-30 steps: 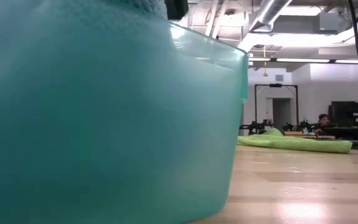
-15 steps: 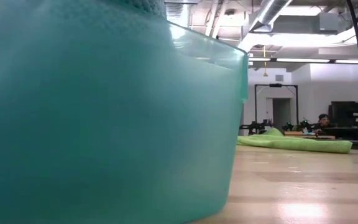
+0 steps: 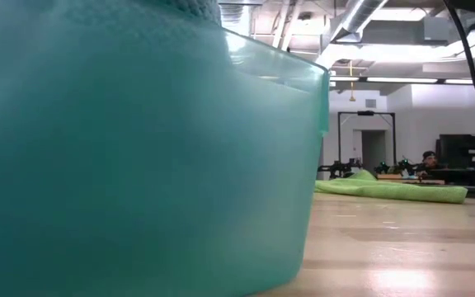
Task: Fold microfiber towels
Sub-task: Put the folded blue microfiber towel into the bin
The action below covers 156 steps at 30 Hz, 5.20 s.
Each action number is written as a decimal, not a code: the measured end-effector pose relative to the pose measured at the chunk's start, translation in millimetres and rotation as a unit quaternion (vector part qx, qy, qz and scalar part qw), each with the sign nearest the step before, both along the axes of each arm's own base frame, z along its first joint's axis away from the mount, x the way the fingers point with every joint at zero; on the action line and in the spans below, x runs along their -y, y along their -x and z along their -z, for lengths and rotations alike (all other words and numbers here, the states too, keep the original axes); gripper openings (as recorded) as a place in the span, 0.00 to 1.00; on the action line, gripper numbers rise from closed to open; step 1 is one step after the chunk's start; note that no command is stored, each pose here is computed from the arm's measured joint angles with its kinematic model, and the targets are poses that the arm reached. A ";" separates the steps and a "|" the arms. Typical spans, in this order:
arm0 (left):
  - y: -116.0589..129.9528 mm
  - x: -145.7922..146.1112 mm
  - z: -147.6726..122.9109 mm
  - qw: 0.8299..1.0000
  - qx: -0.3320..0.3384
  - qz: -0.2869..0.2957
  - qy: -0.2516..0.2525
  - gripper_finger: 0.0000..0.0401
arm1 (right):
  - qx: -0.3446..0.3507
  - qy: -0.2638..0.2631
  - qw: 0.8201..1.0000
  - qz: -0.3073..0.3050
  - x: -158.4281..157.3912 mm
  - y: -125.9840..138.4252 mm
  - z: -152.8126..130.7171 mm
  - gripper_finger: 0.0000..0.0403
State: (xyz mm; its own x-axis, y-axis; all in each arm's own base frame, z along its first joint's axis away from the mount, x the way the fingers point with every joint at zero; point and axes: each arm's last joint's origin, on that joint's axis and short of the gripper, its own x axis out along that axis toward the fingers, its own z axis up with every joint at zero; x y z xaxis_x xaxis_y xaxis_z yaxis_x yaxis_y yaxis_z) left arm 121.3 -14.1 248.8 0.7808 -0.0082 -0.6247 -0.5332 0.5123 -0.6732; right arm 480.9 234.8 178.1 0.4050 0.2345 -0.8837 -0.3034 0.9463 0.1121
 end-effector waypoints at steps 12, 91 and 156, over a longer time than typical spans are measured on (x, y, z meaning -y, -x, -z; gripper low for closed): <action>0.0 -0.1 0.0 1.000 0.000 -0.010 0.010 0.52 | 0.062 0.057 0.992 -0.093 0.5 -5.7 -0.2 0.01; -213.8 154.5 113.8 0.863 0.008 0.490 -0.122 0.65 | 0.103 -0.085 0.866 0.482 -69.3 181.1 -165.7 0.04; -175.5 126.6 10.9 0.739 -0.065 0.668 -0.049 0.43 | 0.117 -0.068 0.868 0.478 -65.0 178.3 -165.8 0.06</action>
